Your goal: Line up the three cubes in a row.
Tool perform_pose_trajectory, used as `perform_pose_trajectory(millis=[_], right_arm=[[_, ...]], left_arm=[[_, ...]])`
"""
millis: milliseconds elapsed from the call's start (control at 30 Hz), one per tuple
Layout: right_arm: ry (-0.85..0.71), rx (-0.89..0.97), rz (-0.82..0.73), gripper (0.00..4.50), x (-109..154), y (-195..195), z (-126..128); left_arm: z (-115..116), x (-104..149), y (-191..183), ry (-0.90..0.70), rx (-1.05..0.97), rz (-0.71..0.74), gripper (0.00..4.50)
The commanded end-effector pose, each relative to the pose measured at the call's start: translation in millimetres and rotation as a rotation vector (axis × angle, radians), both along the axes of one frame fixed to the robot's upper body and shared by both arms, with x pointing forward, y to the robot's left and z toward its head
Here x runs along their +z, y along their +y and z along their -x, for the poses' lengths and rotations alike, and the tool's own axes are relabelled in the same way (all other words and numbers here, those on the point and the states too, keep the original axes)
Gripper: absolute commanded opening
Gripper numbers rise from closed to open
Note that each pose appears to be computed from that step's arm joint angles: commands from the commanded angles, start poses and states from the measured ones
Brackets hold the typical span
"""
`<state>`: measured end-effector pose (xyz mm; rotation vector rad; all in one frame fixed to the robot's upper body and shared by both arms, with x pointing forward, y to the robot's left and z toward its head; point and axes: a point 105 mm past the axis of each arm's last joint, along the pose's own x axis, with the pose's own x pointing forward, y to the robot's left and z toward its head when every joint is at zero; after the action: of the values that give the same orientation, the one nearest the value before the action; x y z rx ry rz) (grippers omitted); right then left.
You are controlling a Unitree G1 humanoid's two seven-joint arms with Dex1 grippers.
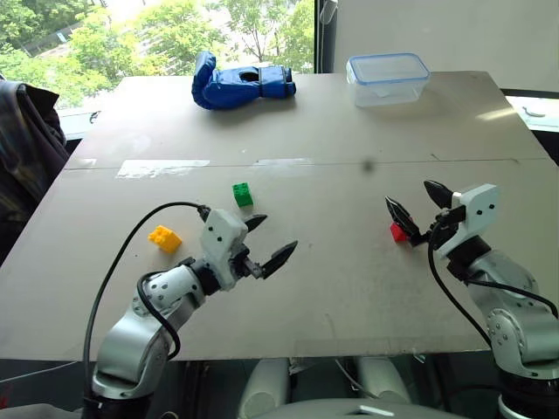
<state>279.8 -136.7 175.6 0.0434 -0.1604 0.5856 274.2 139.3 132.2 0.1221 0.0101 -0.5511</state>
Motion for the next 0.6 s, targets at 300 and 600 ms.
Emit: perform_pose_trajectory(millis=[300, 600], right_arm=[[-0.033, 0.346, 0.084, 4.42, 1.6, 33.8, 29.8], [-0.058, 0.363, 0.08, 4.42, 1.0, 46.1, 28.5]], left_arm=[[-40.8, -17.6, 39.2, -0.063, 0.508, -0.117, 4.5], [-81.4, -27.2, 32.0, -0.09, 0.613, -0.127, 4.5]])
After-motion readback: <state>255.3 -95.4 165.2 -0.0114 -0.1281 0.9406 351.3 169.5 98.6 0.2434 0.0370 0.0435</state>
